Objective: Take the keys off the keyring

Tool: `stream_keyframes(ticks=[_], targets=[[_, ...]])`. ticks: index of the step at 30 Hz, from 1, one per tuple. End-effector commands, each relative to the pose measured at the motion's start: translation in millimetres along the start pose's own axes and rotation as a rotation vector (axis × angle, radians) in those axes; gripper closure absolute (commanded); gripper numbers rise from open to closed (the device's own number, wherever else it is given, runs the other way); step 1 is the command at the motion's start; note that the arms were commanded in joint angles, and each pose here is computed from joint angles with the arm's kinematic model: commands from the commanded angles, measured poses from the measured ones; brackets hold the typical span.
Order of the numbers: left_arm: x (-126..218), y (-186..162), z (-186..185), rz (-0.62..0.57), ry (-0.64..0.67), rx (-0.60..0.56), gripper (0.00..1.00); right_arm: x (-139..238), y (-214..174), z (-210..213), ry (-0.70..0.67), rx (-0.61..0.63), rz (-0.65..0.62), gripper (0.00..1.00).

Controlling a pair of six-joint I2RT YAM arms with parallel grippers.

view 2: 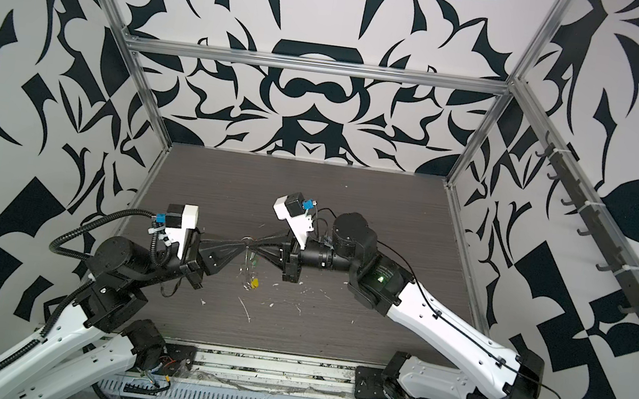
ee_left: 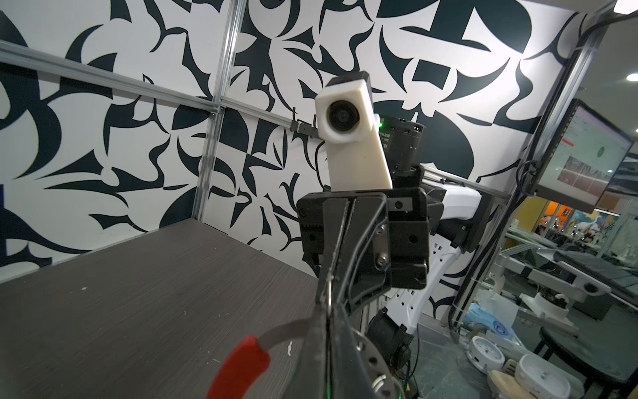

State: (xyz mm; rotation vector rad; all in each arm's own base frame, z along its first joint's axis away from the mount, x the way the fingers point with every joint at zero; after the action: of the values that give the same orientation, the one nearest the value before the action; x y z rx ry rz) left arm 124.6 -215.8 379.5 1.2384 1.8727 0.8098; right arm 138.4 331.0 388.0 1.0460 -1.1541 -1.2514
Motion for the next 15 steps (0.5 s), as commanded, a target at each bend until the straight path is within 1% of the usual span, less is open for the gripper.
stream_keyframes(ticks=[1, 6, 8, 11, 15], targets=[[4.9, 7.1, -3.5, -0.023, 0.026, -0.002, 0.73, 11.3, 29.0, 8.5, -0.009, 0.079, -0.040, 1.00], [15.9, 1.8, -2.7, 0.012, 0.088, -0.027, 0.61, 19.2, 19.4, 9.8, -0.027, 0.117, 0.089, 1.00], [14.1, -2.3, -2.3, 0.065, 0.101, -0.011, 0.61, 20.7, 12.6, 8.3, -0.031, 0.131, 0.157, 1.00], [5.3, -5.6, 0.7, 0.156, 0.129, 0.042, 0.61, 21.5, 2.3, 4.6, -0.041, 0.153, 0.246, 1.00], [-7.9, -11.3, 0.8, 0.272, 0.121, 0.119, 0.61, 22.5, -12.9, -6.9, -0.091, 0.162, 0.339, 1.00]])
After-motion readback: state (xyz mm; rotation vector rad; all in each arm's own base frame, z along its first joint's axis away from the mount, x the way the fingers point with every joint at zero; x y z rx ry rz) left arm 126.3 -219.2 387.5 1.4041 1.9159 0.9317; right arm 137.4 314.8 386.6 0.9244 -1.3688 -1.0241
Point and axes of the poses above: each gripper's point midway between its finger pads, its own x axis back along the fingers, its own z axis along the line the jaws close on, y = z × x, the point moved 2 cm from there along x, back along the fingers, and after that the axes turned 15 degrees about x, right-handed, at the moved point
